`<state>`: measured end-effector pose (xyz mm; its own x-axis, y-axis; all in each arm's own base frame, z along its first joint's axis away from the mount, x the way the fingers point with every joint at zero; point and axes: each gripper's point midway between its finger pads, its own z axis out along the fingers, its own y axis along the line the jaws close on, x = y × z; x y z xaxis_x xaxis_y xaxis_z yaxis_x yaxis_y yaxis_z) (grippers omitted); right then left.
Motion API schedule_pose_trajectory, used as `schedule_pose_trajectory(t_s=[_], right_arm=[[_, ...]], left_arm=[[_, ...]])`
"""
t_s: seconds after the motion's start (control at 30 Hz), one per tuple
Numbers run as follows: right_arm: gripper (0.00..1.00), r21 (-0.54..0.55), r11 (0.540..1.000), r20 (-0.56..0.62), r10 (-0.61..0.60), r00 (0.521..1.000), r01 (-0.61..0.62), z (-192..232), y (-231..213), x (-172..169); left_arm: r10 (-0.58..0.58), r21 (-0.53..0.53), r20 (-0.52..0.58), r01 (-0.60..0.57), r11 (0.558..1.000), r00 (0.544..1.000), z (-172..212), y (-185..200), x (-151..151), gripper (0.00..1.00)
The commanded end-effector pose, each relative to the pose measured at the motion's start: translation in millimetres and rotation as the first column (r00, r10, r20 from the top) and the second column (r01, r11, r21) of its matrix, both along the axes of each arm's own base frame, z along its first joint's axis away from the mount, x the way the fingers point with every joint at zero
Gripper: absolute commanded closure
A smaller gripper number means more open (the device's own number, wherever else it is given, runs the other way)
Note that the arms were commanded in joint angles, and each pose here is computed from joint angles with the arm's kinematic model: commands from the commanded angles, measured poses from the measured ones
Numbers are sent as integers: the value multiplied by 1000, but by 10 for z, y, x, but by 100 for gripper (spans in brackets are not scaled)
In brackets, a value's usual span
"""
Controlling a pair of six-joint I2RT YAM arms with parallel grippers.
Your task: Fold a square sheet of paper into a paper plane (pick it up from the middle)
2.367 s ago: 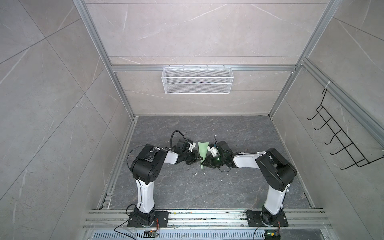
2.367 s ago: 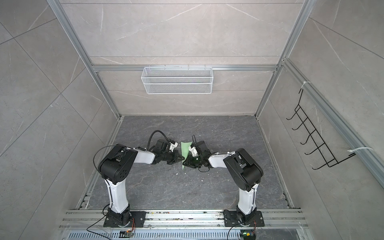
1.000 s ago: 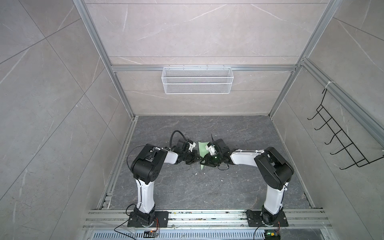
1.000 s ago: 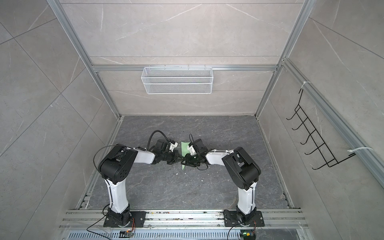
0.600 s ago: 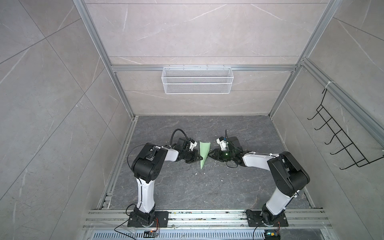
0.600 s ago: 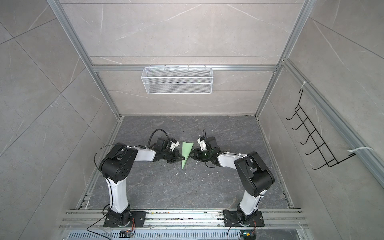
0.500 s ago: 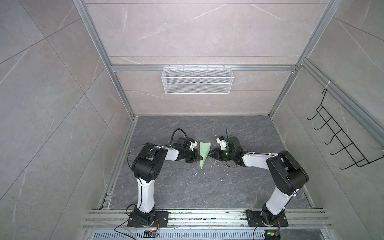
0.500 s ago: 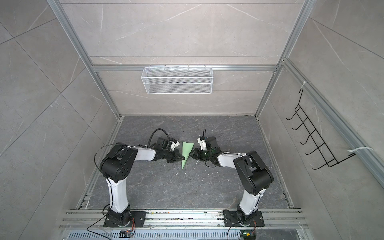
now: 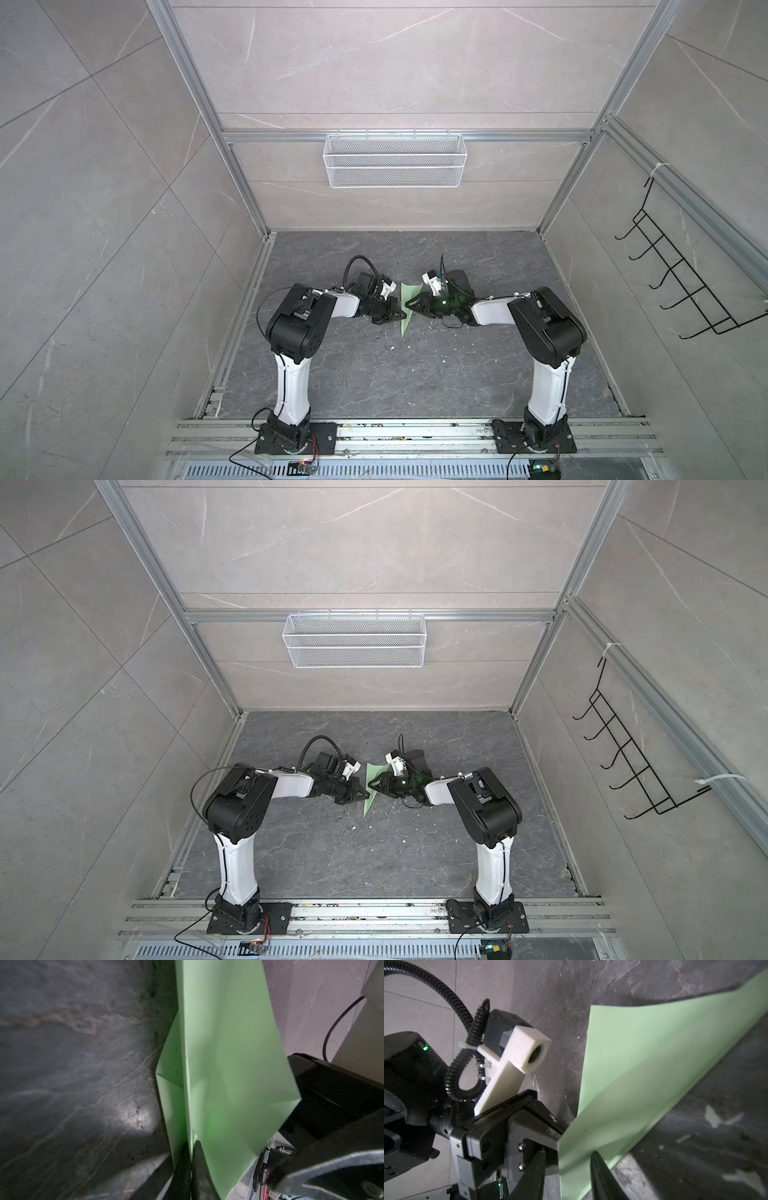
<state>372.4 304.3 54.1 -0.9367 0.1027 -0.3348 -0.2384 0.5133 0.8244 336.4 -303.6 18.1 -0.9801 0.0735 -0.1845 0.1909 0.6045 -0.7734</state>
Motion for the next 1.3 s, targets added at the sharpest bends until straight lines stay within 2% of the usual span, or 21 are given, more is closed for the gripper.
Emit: schedule_pose_trajectory(t_s=[0.0,0.47,0.63,0.87,0.97,1.13,1.27], right_arm=[[61,21,1000,-16,15,1000,-15,-36,52,40],[61,-65,998,-108,-4,994,-3,-389,-31,-24],[61,-94,996,-137,-20,990,7,-513,-87,-62],[61,-94,996,-151,-22,988,8,-563,-120,-101],[61,-94,996,-151,-21,988,7,-575,-118,-106],[61,-91,996,-151,-20,988,7,-582,-115,-102],[62,-90,996,-153,-22,988,8,-594,-112,-93]], left_arm=[[28,156,-86,-14,988,996,-452,204,-170,99],[46,162,-77,-33,986,996,-387,222,-155,96],[66,178,-49,-57,982,997,-225,260,-134,87],[157,263,20,-156,952,987,37,515,-167,75],[199,223,51,-205,953,979,247,537,-178,73],[218,68,54,-221,973,974,549,325,-217,76],[195,47,28,-196,979,980,500,146,-271,76]])
